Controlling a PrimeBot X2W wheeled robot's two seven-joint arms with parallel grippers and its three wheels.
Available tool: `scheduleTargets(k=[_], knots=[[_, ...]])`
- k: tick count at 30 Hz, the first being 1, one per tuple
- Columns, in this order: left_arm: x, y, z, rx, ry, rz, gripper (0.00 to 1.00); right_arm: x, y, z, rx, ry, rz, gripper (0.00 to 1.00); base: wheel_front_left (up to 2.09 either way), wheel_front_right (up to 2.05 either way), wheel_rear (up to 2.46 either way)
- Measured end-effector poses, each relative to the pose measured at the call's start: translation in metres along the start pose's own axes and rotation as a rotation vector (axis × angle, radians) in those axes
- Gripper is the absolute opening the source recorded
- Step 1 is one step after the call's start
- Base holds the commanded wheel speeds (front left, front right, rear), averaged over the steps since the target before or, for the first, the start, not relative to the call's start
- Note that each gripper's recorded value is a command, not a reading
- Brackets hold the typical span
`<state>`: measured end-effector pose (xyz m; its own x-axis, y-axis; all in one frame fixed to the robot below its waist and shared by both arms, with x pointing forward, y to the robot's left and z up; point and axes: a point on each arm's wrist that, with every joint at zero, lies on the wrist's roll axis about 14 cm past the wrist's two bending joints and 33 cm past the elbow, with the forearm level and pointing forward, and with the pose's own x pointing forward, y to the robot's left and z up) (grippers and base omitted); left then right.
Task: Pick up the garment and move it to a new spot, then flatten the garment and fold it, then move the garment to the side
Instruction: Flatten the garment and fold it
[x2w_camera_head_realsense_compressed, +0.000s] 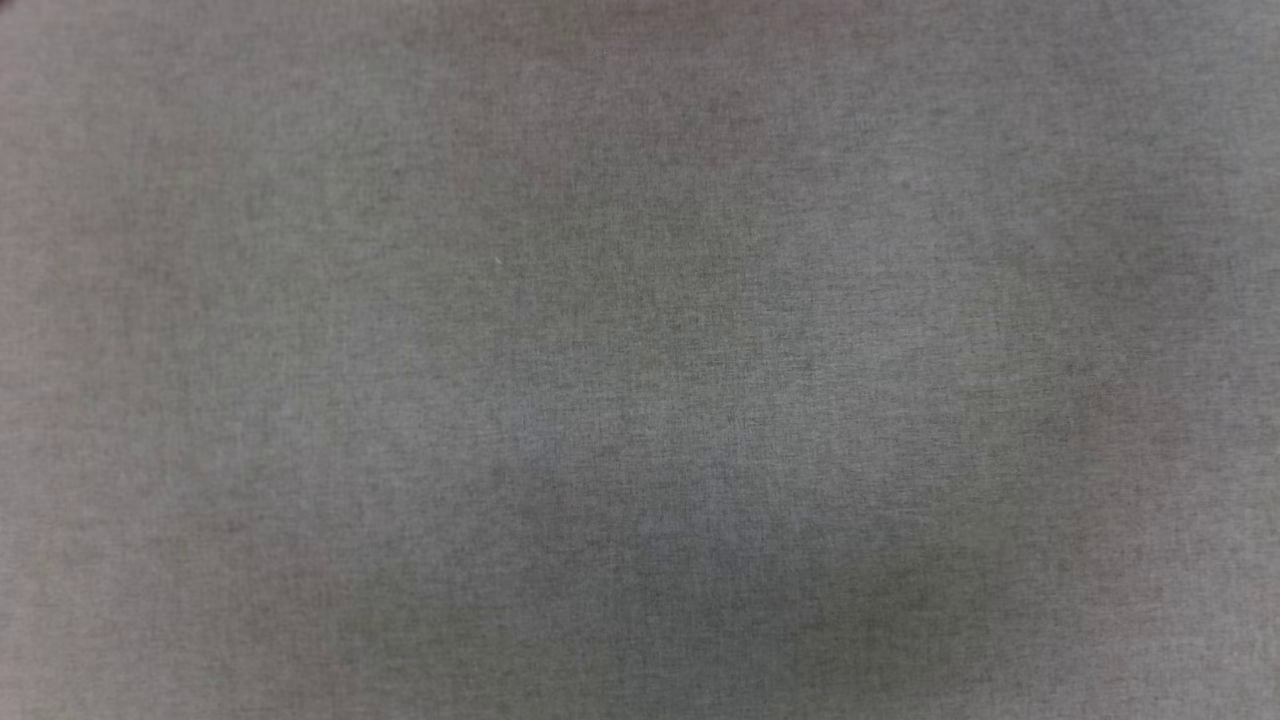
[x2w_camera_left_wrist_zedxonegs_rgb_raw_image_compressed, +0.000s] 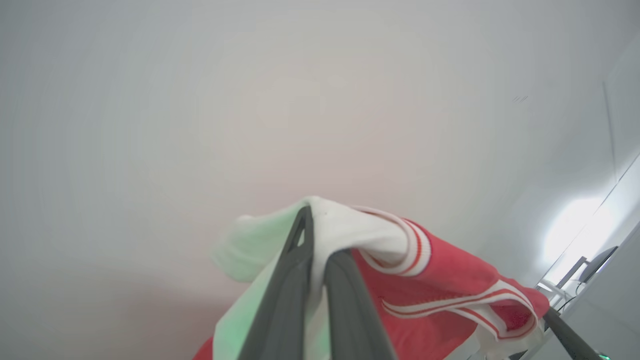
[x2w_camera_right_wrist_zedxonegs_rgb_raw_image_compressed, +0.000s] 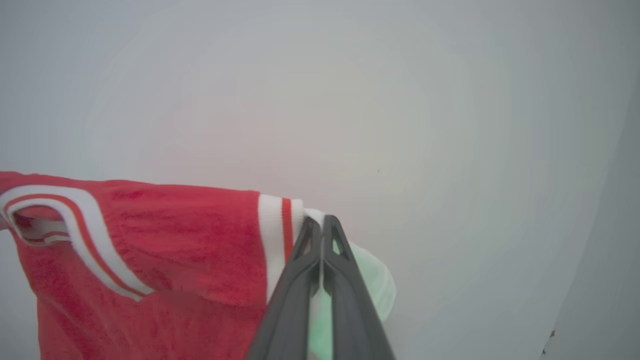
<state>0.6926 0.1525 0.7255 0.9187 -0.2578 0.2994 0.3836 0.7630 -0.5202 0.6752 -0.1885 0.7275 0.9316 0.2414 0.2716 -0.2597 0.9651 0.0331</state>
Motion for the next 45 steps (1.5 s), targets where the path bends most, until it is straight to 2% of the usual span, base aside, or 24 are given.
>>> scheduleTargets(k=[2,4,8,10,12,16,19,24,30,36,45], knots=[[0.006,-0.012,0.014,-0.05,-0.038,-0.016,0.0,0.006,-0.002,0.022,-0.019,-0.053,-0.018,0.0,0.0,0.0,0.0],[0.005,-0.017,0.009,-0.045,-0.014,-0.021,0.0,0.007,-0.002,0.03,-0.022,-0.061,-0.03,0.0,0.0,0.0,0.0],[-0.012,-0.014,-0.018,-0.025,0.108,-0.007,0.0,0.001,0.007,0.015,-0.026,0.003,-0.02,0.0,0.0,0.0,0.0],[-0.029,-0.007,-0.044,-0.031,0.206,0.001,0.0,-0.008,0.011,-0.011,-0.02,0.084,-0.005,0.0,0.0,0.0,0.0],[-0.055,0.0,-0.083,0.015,0.34,-0.003,0.0,-0.025,0.011,-0.042,-0.023,0.176,0.004,0.0,0.0,0.0,0.0],[-0.121,-0.005,-0.154,-0.073,0.569,-0.044,0.0,-0.073,0.005,-0.112,-0.017,0.393,0.02,0.0,0.0,0.0,0.0],[-0.167,0.012,-0.171,-0.114,0.629,-0.005,0.0,-0.118,0.008,-0.156,0.021,0.537,0.039,0.0,0.0,0.0,0.0],[-0.23,0.015,-0.191,-0.172,0.682,0.022,0.0,-0.187,0.013,-0.192,0.101,0.697,0.057,0.0,0.0,0.0,0.0],[-0.302,0.015,-0.201,-0.146,0.77,0.031,0.0,-0.265,0.018,-0.207,0.154,0.853,0.08,0.0,0.0,0.0,0.0],[-0.348,0.003,-0.203,-0.137,0.813,0.009,0.0,-0.333,0.037,-0.211,0.203,0.969,0.117,0.0,0.0,0.0,0.0],[-0.407,0.008,-0.207,-0.103,0.904,0.04,0.0,-0.408,0.066,-0.208,0.247,1.11,0.121,0.0,0.0,0.0,0.0]])
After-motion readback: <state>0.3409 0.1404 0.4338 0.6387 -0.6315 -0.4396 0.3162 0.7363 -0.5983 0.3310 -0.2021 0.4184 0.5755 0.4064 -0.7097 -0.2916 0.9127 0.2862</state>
